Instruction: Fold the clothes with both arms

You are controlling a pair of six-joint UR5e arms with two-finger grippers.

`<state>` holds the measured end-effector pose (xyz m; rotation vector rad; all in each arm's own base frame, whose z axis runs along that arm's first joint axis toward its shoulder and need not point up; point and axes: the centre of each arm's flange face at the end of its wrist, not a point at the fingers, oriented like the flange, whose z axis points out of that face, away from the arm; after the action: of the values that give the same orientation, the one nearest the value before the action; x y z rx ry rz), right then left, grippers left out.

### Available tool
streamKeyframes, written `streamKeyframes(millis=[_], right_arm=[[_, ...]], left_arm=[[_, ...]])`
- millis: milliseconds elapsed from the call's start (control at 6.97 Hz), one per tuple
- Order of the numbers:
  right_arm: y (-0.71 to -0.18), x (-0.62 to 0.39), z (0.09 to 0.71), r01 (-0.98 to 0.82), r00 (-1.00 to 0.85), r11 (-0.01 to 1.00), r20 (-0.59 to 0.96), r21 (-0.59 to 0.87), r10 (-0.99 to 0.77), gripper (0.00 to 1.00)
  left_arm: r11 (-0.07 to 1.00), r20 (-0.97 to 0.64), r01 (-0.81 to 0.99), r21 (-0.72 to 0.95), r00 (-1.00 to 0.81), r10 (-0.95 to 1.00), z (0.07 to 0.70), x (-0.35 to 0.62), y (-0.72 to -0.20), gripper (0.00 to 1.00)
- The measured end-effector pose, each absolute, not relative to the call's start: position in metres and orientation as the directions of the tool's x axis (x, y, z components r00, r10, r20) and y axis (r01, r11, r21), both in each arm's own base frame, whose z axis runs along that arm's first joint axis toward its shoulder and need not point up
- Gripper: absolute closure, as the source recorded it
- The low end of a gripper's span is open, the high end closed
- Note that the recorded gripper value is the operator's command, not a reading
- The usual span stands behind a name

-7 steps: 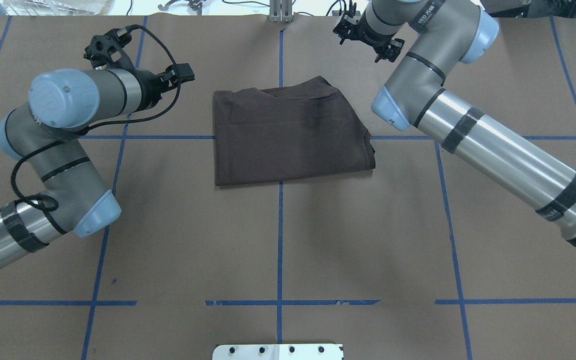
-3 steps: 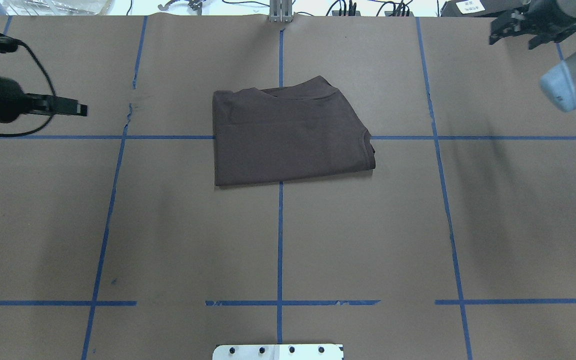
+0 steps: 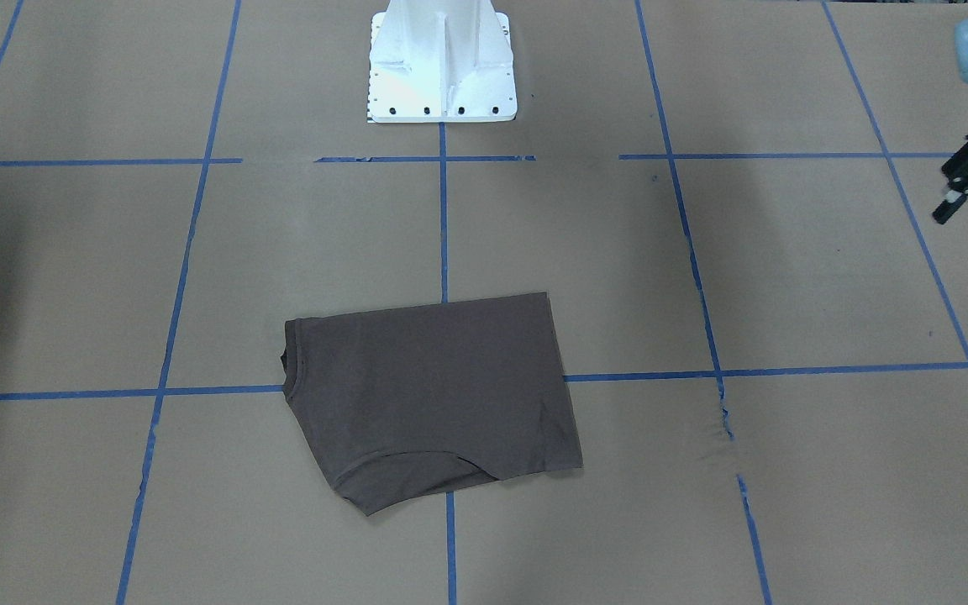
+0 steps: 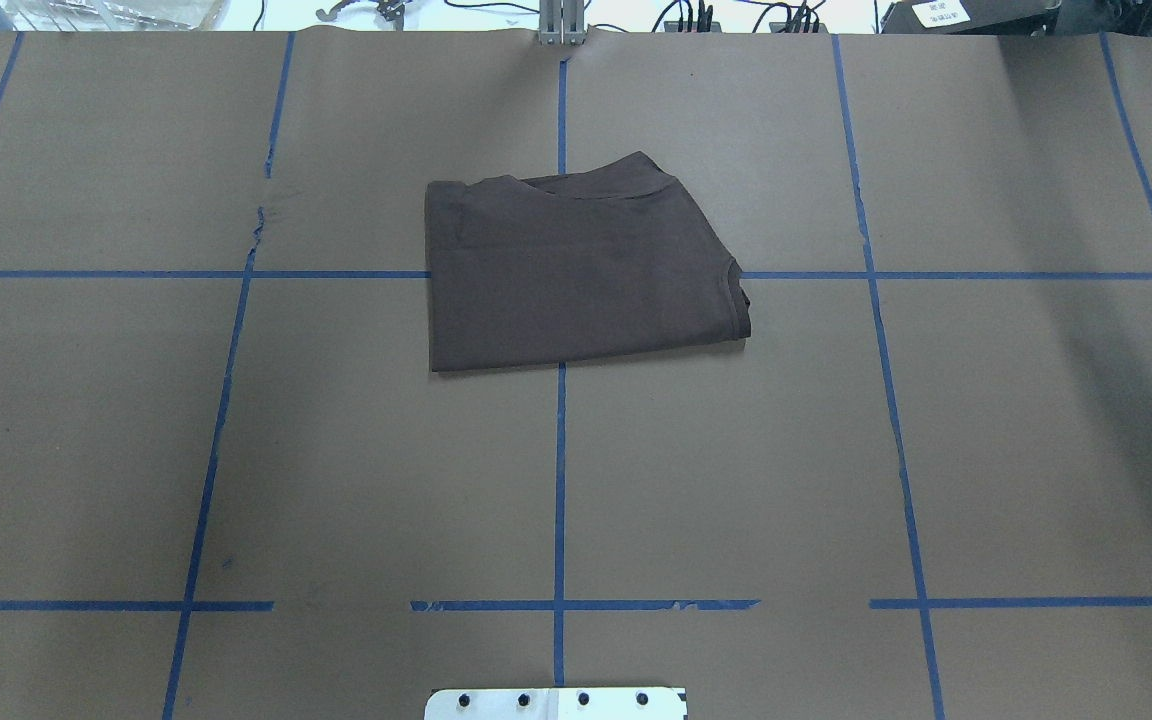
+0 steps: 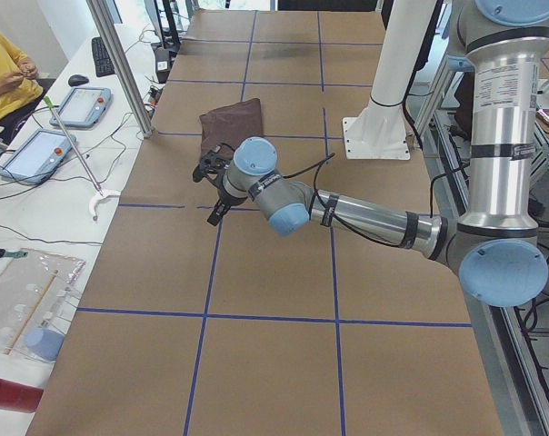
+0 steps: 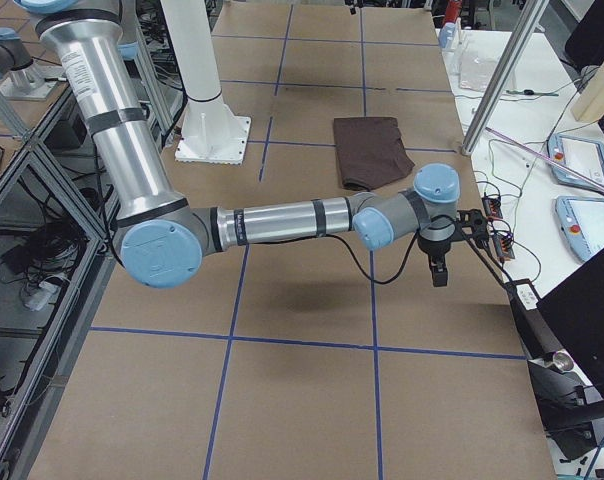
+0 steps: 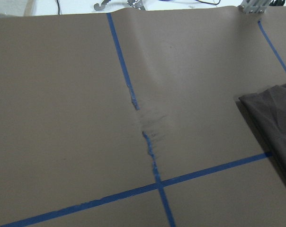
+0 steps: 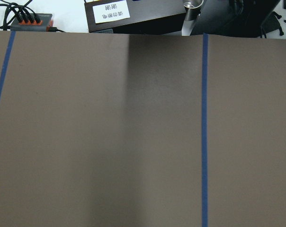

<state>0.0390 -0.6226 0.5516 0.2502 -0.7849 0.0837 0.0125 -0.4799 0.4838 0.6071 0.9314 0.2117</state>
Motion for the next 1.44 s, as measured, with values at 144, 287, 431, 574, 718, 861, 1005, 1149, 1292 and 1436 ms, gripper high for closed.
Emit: streamKeyframes(millis=[144,287,431,574,718,861,1005,1149,1292,1436], right_arm=[[-0.581,0.057,0.570,-0.167,0.691,0.974,0.723,0.150,0.007,0.00],[-0.550,0.056,0.584,-0.145,0.688,0.982,0.726,0.123,0.010,0.00],[-0.536,0.049,0.594,-0.096,0.693,0.990,0.721,0.104,-0.008,0.00],[-0.529,0.041,0.605,-0.018,0.708,0.995,0.704,0.093,-0.053,0.00],[-0.524,0.029,0.615,0.066,0.734,0.994,0.671,0.084,-0.105,0.00],[-0.520,0.018,0.623,0.123,0.761,0.991,0.636,0.059,-0.132,0.00],[-0.513,0.014,0.628,0.145,0.773,0.989,0.620,0.038,-0.137,0.00],[-0.504,0.013,0.632,0.149,0.776,0.988,0.616,0.031,-0.136,0.00],[-0.499,0.012,0.636,0.151,0.776,0.988,0.616,0.023,-0.133,0.00],[-0.495,0.010,0.641,0.154,0.771,0.988,0.624,0.013,-0.128,0.00]], left_arm=[[0.825,-0.660,0.046,0.563,0.626,0.416,0.506,-0.010,-0.485,0.00],[0.855,-0.636,-0.024,0.519,0.657,0.405,0.528,-0.022,-0.493,0.00],[0.893,-0.633,-0.085,0.442,0.675,0.378,0.545,-0.028,-0.496,0.00],[0.922,-0.638,-0.114,0.370,0.690,0.341,0.554,-0.035,-0.497,0.00],[0.938,-0.642,-0.119,0.327,0.700,0.312,0.561,-0.041,-0.495,0.00],[0.950,-0.648,-0.115,0.290,0.707,0.284,0.574,-0.046,-0.486,0.00],[0.962,-0.651,-0.116,0.248,0.715,0.255,0.594,-0.048,-0.473,0.00],[0.969,-0.651,-0.118,0.217,0.722,0.233,0.610,-0.050,-0.461,0.00],[0.974,-0.651,-0.117,0.191,0.728,0.215,0.621,-0.050,-0.451,0.00],[0.977,-0.650,-0.117,0.178,0.731,0.206,0.625,-0.050,-0.446,0.00]])
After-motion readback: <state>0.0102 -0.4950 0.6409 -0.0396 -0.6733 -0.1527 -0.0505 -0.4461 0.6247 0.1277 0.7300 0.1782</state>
